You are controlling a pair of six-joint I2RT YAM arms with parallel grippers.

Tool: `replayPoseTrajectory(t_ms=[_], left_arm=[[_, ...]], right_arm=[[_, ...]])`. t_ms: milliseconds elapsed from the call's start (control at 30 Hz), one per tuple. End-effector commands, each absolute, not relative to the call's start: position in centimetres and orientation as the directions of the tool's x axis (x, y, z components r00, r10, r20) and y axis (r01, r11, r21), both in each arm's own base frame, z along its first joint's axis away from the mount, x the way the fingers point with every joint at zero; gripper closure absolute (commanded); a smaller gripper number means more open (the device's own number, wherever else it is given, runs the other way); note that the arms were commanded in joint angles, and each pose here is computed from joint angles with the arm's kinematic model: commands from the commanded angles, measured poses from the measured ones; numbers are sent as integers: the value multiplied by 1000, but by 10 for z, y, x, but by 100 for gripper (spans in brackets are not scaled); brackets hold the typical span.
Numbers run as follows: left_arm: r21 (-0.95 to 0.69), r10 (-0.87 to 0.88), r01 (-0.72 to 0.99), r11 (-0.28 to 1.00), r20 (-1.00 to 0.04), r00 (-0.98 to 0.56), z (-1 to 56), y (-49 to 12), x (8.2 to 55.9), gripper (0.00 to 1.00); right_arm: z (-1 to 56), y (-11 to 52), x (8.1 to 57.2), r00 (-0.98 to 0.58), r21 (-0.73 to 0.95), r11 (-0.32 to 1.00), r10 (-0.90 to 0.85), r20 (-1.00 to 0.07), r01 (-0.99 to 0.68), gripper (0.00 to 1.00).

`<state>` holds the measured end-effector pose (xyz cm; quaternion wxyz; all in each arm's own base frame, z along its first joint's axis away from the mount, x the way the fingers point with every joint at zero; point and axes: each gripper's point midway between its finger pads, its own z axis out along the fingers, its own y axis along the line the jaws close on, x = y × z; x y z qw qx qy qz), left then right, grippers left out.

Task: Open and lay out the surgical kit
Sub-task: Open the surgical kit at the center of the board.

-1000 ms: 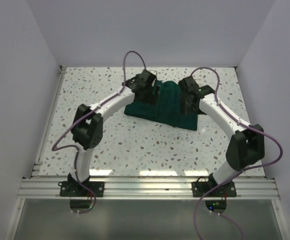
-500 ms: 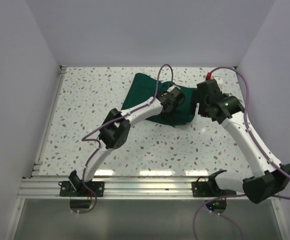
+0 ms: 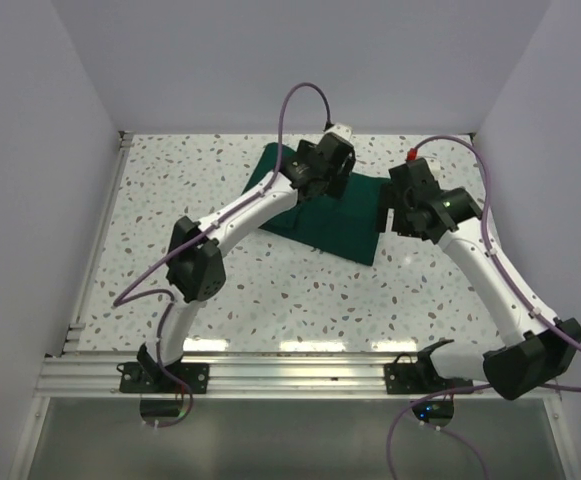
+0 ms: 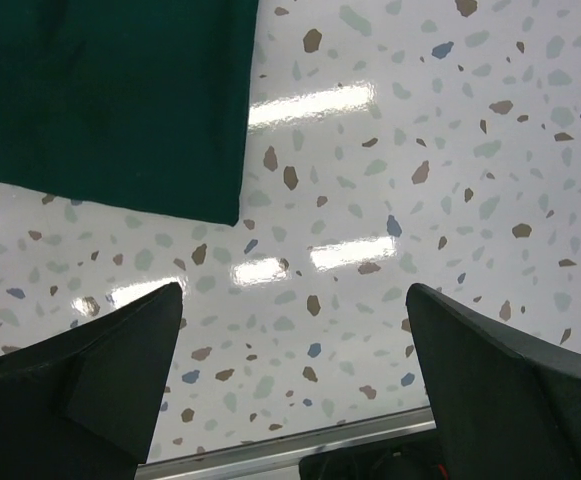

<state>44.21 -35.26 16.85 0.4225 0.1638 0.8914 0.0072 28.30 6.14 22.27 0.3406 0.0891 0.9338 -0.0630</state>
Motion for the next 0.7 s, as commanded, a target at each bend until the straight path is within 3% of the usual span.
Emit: replayPoseTrajectory(t_ms=[0, 267, 433, 667], left_arm=[[98, 220, 257, 961, -833, -508, 225, -336, 467, 11], [153, 224, 164, 975, -724, -653, 141, -269, 509, 11], [142, 253, 215, 966, -671, -697, 105, -275, 504, 14], [143, 328, 317, 938, -666, -670, 100, -299, 485, 12]], right_arm=[[224, 68, 287, -757, -34, 978, 137, -639, 206, 1], [225, 66, 290, -763, -60, 976, 123, -634, 207, 1], [227, 65, 295, -764, -76, 974, 118, -634, 213, 1], [218, 69, 303, -777, -89, 973, 114, -619, 213, 1]])
